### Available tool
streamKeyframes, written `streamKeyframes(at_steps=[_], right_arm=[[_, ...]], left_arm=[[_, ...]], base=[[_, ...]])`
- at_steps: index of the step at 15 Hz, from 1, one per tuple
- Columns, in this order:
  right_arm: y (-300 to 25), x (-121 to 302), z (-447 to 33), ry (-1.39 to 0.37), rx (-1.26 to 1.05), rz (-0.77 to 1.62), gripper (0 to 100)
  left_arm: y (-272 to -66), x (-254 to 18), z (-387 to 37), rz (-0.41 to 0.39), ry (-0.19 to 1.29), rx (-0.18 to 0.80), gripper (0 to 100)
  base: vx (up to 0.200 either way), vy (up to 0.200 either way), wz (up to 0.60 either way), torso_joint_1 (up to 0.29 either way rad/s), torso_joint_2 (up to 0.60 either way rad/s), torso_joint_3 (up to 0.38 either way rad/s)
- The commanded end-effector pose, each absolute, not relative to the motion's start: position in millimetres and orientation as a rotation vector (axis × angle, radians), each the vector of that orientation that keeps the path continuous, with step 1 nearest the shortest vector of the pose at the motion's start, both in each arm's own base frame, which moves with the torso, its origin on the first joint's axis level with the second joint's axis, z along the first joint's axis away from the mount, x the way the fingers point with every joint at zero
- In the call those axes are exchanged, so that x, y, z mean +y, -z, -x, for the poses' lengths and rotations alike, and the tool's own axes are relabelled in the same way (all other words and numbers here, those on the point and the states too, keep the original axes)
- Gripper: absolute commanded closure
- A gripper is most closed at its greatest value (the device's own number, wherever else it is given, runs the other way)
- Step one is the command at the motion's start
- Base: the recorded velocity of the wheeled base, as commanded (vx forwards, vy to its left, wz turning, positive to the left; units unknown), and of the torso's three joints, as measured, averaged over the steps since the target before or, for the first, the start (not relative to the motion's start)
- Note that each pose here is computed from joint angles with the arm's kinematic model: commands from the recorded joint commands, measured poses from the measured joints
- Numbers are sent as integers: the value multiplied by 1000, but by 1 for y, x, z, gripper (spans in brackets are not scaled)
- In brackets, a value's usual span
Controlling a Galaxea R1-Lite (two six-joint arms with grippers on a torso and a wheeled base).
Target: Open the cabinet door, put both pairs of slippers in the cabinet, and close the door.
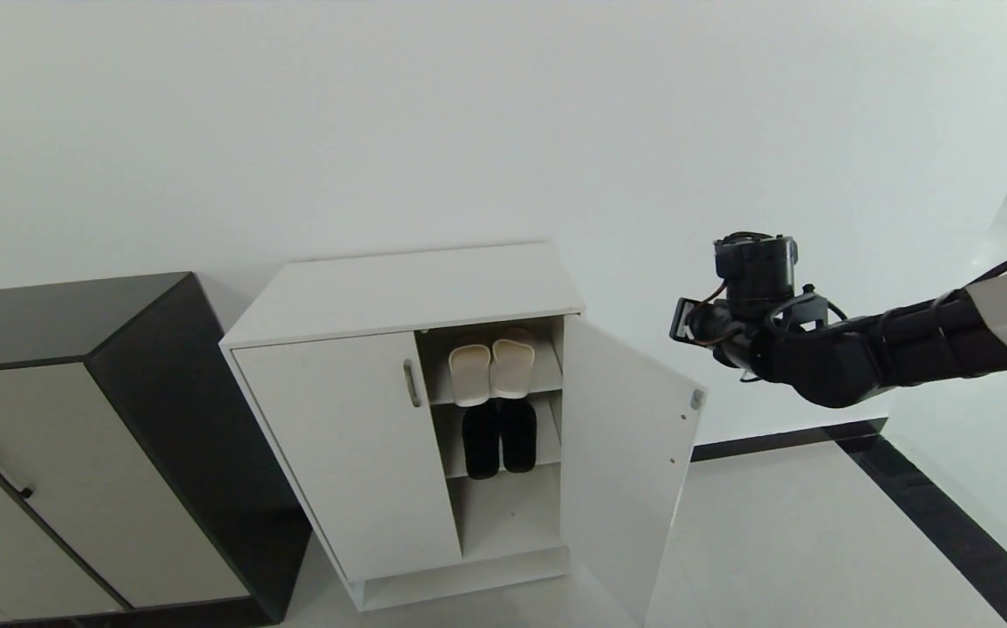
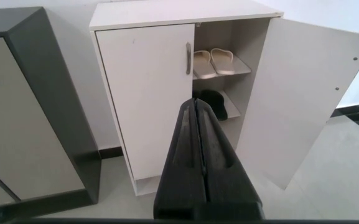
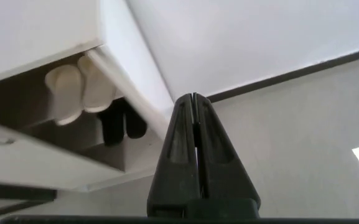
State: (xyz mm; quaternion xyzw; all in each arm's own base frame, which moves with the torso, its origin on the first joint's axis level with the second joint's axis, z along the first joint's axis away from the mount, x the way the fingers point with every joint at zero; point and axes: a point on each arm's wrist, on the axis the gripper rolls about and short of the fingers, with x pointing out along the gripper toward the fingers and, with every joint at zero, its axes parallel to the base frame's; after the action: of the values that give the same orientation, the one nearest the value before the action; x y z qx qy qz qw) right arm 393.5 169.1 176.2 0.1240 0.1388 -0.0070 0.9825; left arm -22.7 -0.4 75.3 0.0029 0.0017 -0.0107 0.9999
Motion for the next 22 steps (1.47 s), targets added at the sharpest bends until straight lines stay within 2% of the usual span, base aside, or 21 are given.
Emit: streamKeyframes(at_steps=[1,9,13,22], right_arm=[[-151,166,-413,48,316,-243,100],[-114,167,-423,58,409,-205,100],[-110,174,-419,43,425,-195,100],[-127,230,-346,-142,467,-142,100]], left_arm=[[-75,0,23,-6,23,5,100],[-75,0,23,-5,23,5,100],[-75,0,23,-5,21,5,100],[-75,0,23,-3,21,5,100]], base=[[0,0,0,0,0,0],[0,0,0,0,0,0],[0,0,0,0,0,0],[0,0,0,0,0,0]])
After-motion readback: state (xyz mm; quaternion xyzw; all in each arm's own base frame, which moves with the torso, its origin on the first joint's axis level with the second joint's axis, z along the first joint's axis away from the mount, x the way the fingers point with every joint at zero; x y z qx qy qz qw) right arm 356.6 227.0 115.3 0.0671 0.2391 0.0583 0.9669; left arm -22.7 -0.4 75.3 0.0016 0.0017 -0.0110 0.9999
